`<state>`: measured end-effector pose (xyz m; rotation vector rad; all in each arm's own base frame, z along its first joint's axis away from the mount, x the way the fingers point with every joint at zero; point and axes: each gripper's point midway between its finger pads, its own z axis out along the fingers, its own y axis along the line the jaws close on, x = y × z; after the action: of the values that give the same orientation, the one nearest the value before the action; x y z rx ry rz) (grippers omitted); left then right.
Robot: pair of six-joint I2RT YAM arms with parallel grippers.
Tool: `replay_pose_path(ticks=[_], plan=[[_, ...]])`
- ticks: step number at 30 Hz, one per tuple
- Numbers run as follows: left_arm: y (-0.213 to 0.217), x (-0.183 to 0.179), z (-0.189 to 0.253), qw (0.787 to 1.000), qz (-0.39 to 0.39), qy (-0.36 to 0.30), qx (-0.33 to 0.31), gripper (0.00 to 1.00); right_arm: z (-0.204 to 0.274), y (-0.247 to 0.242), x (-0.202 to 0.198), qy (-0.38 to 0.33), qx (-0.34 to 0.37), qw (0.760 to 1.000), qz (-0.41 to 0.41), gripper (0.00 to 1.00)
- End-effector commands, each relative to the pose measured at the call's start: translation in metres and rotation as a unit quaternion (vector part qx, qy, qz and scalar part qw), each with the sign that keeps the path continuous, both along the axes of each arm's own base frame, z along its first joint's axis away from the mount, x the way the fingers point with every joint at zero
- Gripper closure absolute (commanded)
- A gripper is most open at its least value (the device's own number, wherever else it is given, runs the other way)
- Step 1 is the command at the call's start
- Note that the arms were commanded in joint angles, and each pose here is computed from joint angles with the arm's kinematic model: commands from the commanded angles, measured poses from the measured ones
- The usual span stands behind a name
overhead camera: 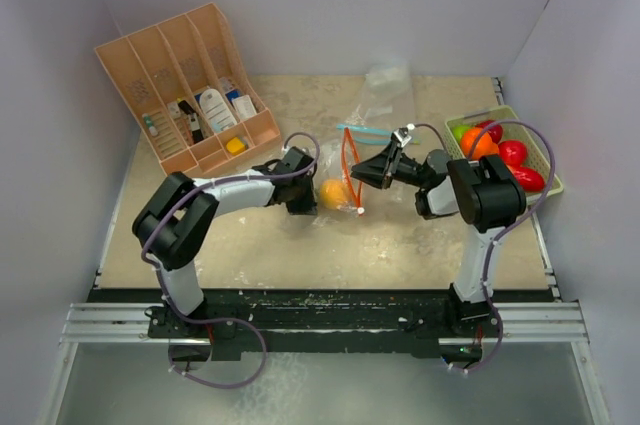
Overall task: Open the zip-top bag and remove the fake food
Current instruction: Pick up the fake fruit from the zipper food storage bag.
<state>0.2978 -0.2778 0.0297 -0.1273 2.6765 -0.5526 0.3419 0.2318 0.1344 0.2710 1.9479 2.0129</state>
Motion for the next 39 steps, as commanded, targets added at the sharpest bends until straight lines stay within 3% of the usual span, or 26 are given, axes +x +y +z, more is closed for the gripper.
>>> replay_pose_path(ticks=[1, 8, 14, 19, 28, 39], plan=[[-0.001, 0.001, -0.021, 1.000, -0.005, 0.009, -0.007, 1.00, 0.007, -0.002, 0.002, -0.059, -0.025, 0.998, -0.011, 0.59], [0.025, 0.005, -0.035, 0.999, 0.033, 0.030, -0.031, 1.00, -0.019, -0.004, 0.012, -0.035, -0.099, 0.994, -0.016, 0.62], [0.029, 0.009, -0.032, 0.999, 0.032, 0.024, -0.034, 1.00, -0.036, -0.022, 0.034, -0.083, -0.269, 0.959, -0.028, 0.70], [0.028, 0.007, -0.034, 0.999, 0.030, 0.026, -0.037, 1.00, -0.018, -0.028, 0.047, -0.112, -0.297, 0.947, -0.049, 0.77], [0.023, 0.012, -0.026, 0.998, 0.026, 0.018, -0.046, 1.00, -0.040, -0.034, 0.068, -0.117, -0.379, 0.917, -0.046, 0.98], [0.019, 0.012, -0.029, 0.998, 0.023, 0.026, -0.050, 1.00, -0.044, 0.003, 0.054, -0.158, -0.389, 0.908, 0.004, 0.99]])
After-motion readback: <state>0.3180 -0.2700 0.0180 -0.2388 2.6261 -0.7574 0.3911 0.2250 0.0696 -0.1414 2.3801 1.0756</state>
